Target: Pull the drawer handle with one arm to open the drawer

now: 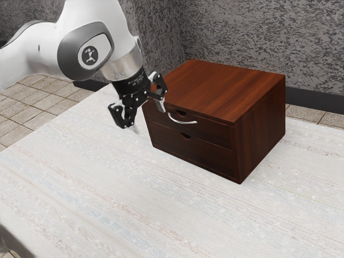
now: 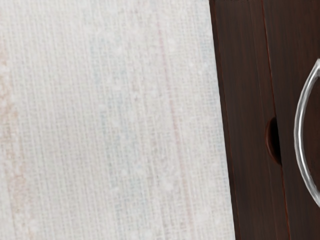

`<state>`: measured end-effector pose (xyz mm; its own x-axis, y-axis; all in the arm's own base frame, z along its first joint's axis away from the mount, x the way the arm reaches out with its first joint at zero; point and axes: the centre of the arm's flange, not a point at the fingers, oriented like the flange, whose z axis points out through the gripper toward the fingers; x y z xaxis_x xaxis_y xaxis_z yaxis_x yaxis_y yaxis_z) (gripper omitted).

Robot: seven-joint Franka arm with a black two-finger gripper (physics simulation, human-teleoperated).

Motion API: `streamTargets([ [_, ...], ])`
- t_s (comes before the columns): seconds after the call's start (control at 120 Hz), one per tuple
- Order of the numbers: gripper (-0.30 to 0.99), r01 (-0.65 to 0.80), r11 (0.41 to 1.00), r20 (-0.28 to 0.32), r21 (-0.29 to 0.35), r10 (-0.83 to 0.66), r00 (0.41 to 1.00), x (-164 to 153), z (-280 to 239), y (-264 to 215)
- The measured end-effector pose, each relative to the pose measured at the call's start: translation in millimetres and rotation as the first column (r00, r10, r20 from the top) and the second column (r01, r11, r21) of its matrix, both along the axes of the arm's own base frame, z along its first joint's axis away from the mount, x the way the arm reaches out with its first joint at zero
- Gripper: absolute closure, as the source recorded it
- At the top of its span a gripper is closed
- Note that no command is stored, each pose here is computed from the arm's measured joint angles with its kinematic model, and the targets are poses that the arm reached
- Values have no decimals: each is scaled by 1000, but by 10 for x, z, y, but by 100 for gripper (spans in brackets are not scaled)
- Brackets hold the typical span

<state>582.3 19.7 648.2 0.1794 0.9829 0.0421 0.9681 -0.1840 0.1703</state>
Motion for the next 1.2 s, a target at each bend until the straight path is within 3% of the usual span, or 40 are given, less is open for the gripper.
streamTargets([
  [0.25, 8, -96, 995, 59, -25, 97, 994, 185, -231, -221],
  [0.425, 9, -150, 988, 91, -33, 152, 984, -15, -370, -268],
  [0.6, 11, -179, 983, 115, -47, 183, 976, 19, -462, -287],
  [1.033, 11, -207, 977, 170, -50, 213, 962, 229, -534, -227],
  [1.2, 11, -245, 968, 188, -57, 252, 949, 357, -578, -3],
])
